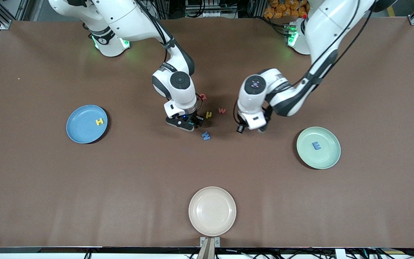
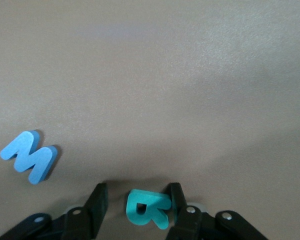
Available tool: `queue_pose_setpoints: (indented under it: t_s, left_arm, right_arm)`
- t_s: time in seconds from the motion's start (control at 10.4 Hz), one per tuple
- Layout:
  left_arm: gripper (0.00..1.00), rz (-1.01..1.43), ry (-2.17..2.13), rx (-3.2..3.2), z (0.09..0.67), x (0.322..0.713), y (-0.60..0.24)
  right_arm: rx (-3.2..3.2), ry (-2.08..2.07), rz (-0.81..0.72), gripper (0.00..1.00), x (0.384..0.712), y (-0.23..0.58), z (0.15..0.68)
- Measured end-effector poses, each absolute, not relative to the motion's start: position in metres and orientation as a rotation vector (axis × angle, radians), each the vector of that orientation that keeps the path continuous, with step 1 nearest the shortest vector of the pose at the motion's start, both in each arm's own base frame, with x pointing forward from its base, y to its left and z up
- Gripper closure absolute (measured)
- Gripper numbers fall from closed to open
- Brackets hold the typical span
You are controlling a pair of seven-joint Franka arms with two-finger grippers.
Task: Sort uppercase to blue plate, lowercase to green plate
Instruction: 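Place the g on the green plate while the right gripper carries the R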
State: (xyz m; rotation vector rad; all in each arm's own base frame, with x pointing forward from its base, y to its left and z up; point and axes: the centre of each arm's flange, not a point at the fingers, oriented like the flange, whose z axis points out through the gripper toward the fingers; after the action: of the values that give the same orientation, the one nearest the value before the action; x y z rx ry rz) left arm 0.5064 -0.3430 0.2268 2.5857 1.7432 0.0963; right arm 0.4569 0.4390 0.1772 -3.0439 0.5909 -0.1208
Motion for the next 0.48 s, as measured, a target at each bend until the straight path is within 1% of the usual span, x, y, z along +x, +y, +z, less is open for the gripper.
queue_pose_setpoints:
  t_s: [0.19,0.29,0.48]
  left_arm:
    - [0.69,0.142,1.814,2.556,0.242,0.547,-0.274]
    - [0.69,0.145,1.84,2.559,0.243,0.562,-0.238]
    - [0.69,0.131,1.857,2.588,0.24,0.584,-0.168]
  right_arm:
    - [-3.048,0.587,-0.119,0.44,0.457,0.439,0.177]
    - [-3.052,0.581,-0.118,0.53,0.457,0.438,0.178]
    - [-3.059,0.566,-0.116,0.57,0.457,0.438,0.178]
